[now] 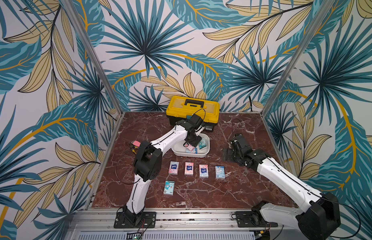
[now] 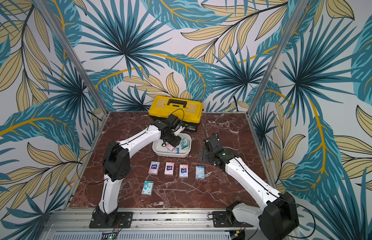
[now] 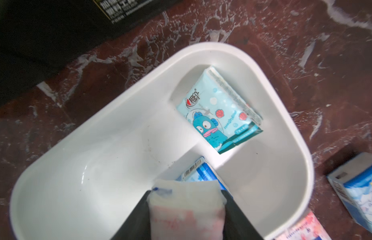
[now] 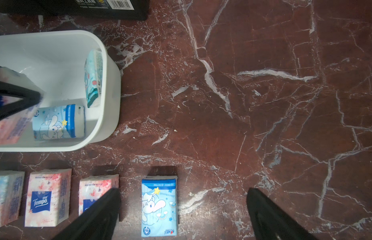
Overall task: Take the pocket tissues out of the storage box
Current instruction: Pick up the pocket tissues from the storage box, then place the pocket tissues at the center of the board.
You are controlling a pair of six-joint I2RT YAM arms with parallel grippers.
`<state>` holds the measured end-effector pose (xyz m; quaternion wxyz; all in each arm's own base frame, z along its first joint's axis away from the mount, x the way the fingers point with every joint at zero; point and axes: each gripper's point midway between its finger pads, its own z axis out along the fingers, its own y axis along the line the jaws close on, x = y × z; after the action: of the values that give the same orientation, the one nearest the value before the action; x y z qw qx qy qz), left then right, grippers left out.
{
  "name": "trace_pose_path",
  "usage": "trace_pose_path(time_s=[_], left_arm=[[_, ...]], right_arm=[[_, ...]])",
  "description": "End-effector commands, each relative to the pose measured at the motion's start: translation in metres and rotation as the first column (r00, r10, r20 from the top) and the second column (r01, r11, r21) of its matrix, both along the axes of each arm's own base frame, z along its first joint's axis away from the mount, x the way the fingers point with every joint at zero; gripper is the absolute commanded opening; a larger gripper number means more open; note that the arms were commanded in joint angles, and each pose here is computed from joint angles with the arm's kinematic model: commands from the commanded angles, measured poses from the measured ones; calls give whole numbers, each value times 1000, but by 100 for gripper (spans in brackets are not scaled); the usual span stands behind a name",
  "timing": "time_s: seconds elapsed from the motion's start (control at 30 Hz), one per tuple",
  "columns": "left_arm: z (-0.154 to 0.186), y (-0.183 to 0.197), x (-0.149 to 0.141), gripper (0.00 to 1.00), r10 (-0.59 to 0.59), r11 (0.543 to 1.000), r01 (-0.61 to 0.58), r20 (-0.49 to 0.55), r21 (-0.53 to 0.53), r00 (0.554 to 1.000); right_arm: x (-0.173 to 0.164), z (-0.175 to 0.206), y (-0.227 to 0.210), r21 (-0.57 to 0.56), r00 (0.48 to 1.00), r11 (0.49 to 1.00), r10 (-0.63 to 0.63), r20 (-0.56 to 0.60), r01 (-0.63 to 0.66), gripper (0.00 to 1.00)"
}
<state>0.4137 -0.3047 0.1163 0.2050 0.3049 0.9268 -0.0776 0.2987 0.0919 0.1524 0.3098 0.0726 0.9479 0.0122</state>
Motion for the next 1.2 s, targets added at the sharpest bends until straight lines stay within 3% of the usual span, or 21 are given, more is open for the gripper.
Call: trace_pose_path(time_s=[0.0, 0.27, 0.47, 0.87, 1.17], left_arm=[[30, 1, -7, 51, 58, 995, -55, 31, -83, 998], [65, 26, -41, 51, 239, 955, -231, 23, -188, 971], [61, 41, -91, 50, 322, 930, -320, -21, -181, 947], [22, 54, -185, 49, 419, 877, -449, -184, -173, 889], [-6, 52, -221, 49, 440, 866, -480, -247, -138, 864]], right_arm=[[0, 1, -3, -8, 1000, 1000, -14, -8, 14, 99], [7, 6, 5, 43, 1000, 999, -27, 14, 26, 99], [14, 3, 15, 70, 1000, 998, -7, 0, 7, 99], [22, -9, 25, 122, 999, 992, -34, -19, 36, 99], [22, -13, 23, 120, 998, 991, -54, -27, 57, 99]])
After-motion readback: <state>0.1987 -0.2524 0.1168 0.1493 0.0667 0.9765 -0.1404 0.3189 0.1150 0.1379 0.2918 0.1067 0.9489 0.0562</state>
